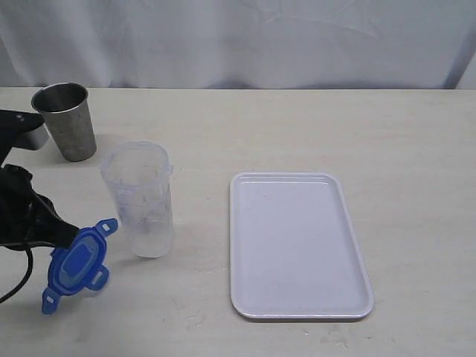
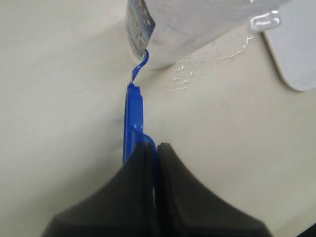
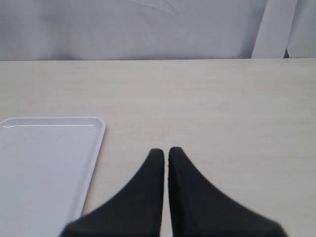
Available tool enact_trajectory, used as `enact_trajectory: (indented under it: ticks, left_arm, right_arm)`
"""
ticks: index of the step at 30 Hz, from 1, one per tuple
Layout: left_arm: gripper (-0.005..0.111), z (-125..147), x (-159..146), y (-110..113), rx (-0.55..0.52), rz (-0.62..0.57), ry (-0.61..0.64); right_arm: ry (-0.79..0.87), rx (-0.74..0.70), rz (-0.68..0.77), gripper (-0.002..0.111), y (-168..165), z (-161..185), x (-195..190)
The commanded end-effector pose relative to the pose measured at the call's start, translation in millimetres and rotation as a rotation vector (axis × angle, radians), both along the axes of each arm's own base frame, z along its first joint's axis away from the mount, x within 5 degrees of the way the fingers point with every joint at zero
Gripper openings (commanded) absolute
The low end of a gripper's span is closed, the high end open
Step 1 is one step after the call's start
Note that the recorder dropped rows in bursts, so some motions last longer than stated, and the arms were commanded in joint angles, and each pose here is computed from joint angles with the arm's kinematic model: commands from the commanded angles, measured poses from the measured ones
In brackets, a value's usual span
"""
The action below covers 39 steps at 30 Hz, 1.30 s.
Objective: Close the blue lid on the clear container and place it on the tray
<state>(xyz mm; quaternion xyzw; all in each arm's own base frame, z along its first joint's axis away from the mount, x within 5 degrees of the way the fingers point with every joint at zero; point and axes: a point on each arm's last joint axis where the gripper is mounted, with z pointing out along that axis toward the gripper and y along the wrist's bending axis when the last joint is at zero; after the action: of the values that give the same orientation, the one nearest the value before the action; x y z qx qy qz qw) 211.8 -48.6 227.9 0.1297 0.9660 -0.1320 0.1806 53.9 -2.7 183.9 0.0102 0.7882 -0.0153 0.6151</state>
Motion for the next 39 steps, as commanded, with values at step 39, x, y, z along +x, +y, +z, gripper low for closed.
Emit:
enact_trajectory:
  ticks: [39]
  left_arm:
    - [0.000, 104, 57, -6, 0.187, -0.301, -0.785]
  right_arm:
    - [-0.013, -0.013, 0.000, 0.004, 0, 0, 0]
